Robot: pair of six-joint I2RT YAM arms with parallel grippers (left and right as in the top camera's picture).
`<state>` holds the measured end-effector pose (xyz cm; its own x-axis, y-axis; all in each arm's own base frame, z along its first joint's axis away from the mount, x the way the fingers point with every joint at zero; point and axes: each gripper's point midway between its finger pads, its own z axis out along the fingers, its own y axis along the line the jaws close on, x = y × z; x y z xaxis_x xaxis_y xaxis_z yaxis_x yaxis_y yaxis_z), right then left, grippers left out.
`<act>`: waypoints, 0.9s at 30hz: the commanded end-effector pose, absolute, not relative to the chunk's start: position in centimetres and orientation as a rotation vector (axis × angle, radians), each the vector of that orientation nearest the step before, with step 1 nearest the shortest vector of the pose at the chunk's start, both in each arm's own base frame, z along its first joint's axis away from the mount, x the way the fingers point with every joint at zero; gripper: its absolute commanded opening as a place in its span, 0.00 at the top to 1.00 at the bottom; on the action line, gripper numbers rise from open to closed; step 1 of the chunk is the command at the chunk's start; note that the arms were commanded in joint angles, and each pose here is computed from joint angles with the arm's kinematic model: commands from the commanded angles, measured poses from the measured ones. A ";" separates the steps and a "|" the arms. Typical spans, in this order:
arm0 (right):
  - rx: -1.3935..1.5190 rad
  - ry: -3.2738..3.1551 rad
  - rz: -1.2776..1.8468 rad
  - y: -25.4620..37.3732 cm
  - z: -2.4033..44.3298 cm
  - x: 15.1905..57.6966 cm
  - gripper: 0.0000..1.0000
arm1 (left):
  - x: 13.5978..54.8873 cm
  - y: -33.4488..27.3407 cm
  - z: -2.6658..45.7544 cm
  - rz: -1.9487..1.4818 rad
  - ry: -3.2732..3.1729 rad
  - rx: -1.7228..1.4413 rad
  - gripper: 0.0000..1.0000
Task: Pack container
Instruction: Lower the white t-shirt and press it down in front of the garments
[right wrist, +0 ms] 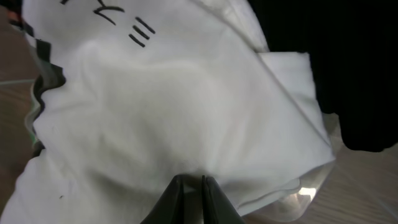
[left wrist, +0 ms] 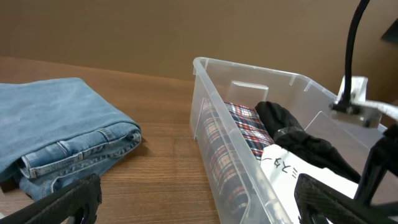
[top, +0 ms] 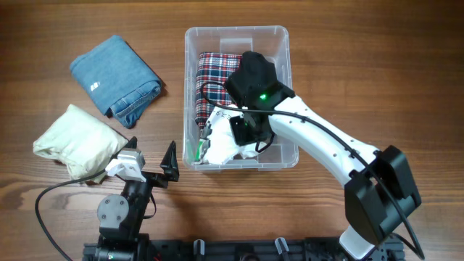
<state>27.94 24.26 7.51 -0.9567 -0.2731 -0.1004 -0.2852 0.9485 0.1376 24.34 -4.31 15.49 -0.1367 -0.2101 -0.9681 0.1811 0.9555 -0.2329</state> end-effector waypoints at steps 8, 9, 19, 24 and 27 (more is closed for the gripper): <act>-0.364 3.099 0.222 24.1 5.8 26.9 0.85 | 24.3 -4.6 15.2 -0.335 1.679 0.001 0.00; -0.364 3.107 0.216 24.0 5.5 26.8 0.85 | 24.3 -4.6 15.2 -0.335 1.679 0.001 0.00; -0.304 3.119 0.217 24.2 5.2 27.0 0.94 | 24.3 -4.6 15.2 -0.335 1.679 0.001 0.00; -0.279 2.970 0.255 24.8 12.3 29.3 0.92 | 24.3 -4.6 15.2 -0.335 1.679 0.001 0.00; -0.343 2.944 0.343 25.8 15.0 29.1 0.89 | 24.3 -4.6 15.2 -0.335 1.679 0.001 0.00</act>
